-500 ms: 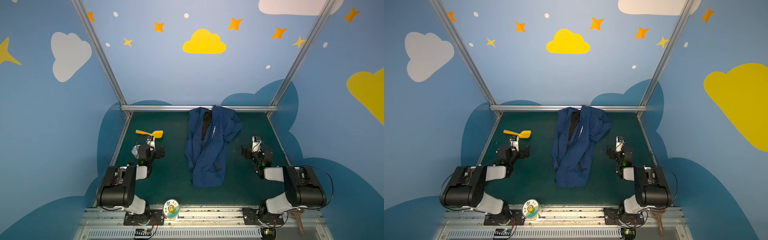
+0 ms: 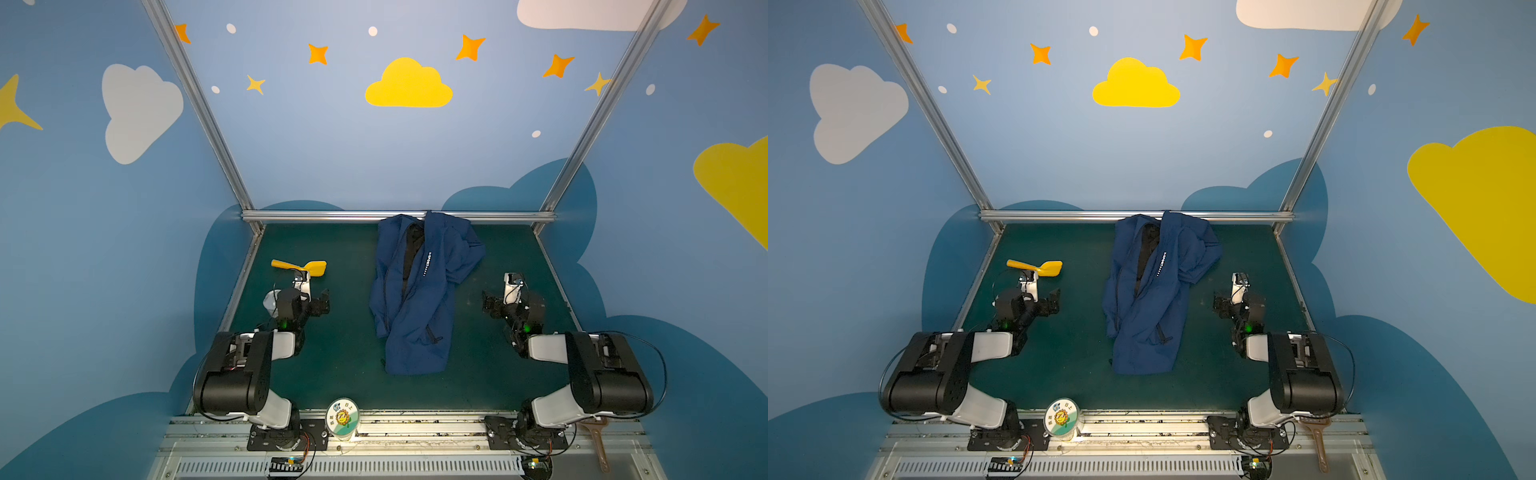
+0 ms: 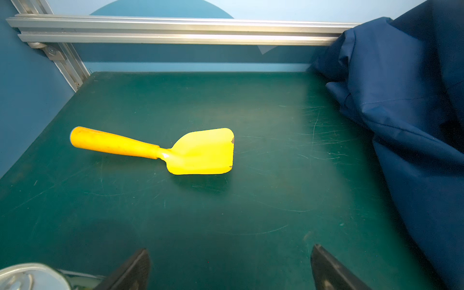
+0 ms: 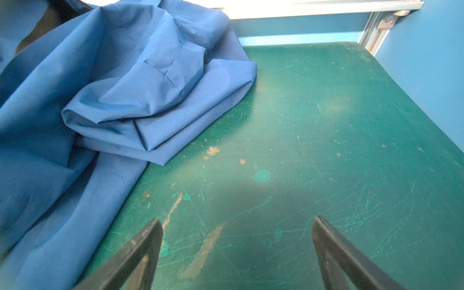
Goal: Zip up the jacket
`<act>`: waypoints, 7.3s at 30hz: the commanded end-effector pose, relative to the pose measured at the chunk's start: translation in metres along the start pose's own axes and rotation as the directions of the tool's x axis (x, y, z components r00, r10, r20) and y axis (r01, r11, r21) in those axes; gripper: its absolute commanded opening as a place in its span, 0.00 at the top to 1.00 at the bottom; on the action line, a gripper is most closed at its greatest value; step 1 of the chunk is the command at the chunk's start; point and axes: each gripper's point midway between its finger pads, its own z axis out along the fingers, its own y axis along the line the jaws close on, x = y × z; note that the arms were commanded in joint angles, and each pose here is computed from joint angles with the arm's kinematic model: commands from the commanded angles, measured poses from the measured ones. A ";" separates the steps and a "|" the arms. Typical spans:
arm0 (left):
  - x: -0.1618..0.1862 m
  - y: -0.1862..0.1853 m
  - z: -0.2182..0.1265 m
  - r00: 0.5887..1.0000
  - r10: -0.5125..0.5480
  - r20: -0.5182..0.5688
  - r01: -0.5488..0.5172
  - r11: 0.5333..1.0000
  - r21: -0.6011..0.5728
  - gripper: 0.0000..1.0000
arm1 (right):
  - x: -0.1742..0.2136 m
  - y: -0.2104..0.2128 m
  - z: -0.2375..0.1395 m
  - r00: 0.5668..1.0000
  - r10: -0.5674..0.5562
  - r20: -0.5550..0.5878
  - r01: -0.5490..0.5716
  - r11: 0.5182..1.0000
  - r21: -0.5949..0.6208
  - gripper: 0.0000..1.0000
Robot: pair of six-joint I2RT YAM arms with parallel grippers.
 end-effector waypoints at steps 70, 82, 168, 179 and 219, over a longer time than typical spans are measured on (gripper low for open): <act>0.056 -0.111 -0.134 0.391 -0.673 -0.628 0.883 0.467 0.048 0.01 | 0.051 0.362 -0.037 0.607 -0.214 -0.765 0.069 0.974 -0.217 0.60; 0.058 -0.112 -0.128 0.376 -0.673 -0.637 0.886 0.463 0.034 0.01 | 0.024 0.366 -0.049 0.656 -0.229 -0.720 0.079 0.968 -0.236 0.57; -0.121 -0.192 -0.138 0.246 -0.656 -0.714 0.935 -0.033 0.352 0.01 | -0.122 0.414 -0.117 0.633 0.194 -0.749 -0.767 0.031 -0.640 1.00; -0.109 -0.188 -0.121 0.213 -0.688 -0.693 0.945 -0.035 0.325 0.02 | -0.123 0.398 -0.121 0.623 0.238 -0.745 -0.769 0.012 -0.639 1.00; -0.109 -0.188 -0.139 0.261 -0.695 -0.670 0.945 0.040 0.326 0.96 | -0.154 0.387 -0.110 0.658 0.232 -0.716 -0.736 0.001 -0.677 1.00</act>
